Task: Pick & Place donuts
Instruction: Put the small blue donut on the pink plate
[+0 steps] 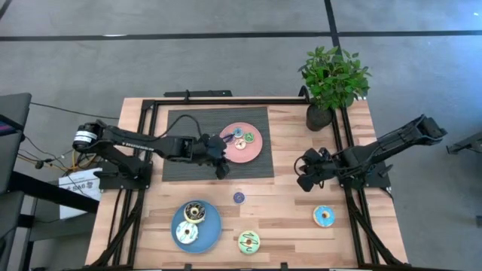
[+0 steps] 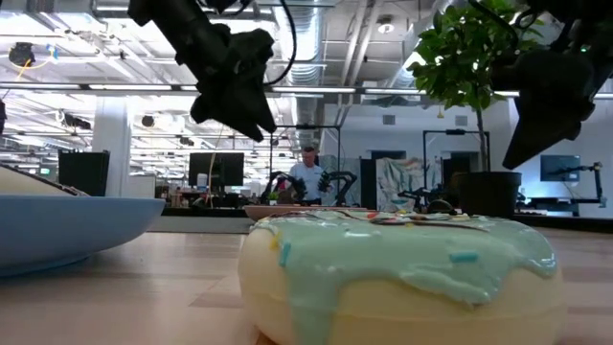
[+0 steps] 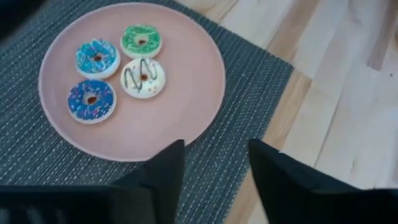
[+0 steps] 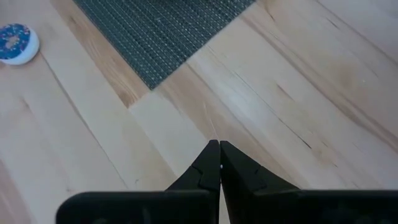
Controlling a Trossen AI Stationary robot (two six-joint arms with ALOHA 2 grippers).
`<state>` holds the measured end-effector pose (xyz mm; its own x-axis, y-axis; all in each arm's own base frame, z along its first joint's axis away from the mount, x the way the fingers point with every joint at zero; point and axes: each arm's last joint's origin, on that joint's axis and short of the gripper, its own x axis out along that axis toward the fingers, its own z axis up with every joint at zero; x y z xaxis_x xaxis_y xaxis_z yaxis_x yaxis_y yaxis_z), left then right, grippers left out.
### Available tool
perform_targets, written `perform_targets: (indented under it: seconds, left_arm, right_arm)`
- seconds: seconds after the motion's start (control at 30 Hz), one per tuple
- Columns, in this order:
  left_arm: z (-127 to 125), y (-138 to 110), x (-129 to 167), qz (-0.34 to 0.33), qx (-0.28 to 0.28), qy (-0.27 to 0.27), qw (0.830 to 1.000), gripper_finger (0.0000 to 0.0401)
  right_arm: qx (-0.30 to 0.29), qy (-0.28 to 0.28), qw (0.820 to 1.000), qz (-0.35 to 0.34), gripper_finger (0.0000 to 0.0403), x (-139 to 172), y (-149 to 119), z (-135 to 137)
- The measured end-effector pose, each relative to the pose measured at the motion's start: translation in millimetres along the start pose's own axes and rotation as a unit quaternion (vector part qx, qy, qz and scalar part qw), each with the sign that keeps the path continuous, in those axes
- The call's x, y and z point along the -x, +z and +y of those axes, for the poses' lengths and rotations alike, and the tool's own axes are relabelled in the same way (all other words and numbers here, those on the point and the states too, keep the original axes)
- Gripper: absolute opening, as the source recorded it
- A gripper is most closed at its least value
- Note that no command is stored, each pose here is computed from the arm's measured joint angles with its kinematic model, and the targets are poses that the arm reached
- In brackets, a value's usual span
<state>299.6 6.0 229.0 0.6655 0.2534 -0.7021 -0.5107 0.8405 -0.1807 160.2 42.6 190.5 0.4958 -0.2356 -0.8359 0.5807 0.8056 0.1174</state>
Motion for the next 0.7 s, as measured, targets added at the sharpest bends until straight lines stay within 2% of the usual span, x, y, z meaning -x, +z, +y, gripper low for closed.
perform_targets:
  seconds: [0.1,0.23,0.37,0.5,0.63,0.7]
  left_arm:
    - [4,4,-1,-0.012,0.005,0.005,1.0,0.0219]
    - [2,6,-1,-0.027,0.002,0.003,1.0,0.0248]
    - [-3,12,1,-0.073,0.08,0.003,0.994,0.0254]
    - [-6,22,2,-0.123,0.175,-0.024,0.977,0.0252]
    - [-16,25,7,-0.148,0.192,-0.064,0.968,0.0252]
    - [-24,24,11,-0.158,0.203,-0.052,0.965,0.0252]
  right_arm:
    - [-0.001,0.0,1.0,0.0,0.0,0,0,0]
    - [0.001,-0.004,1.0,0.001,0.0001,0,0,-1]
    - [0.007,-0.013,1.0,0.008,0.0001,0,-2,-3]
    - [0.02,-0.025,0.999,0.019,0.0001,0,-4,-5]
    - [0.024,-0.029,0.999,0.024,0.0001,0,-5,-6]
    - [0.031,-0.032,0.999,0.029,0.0001,1,-7,-6]
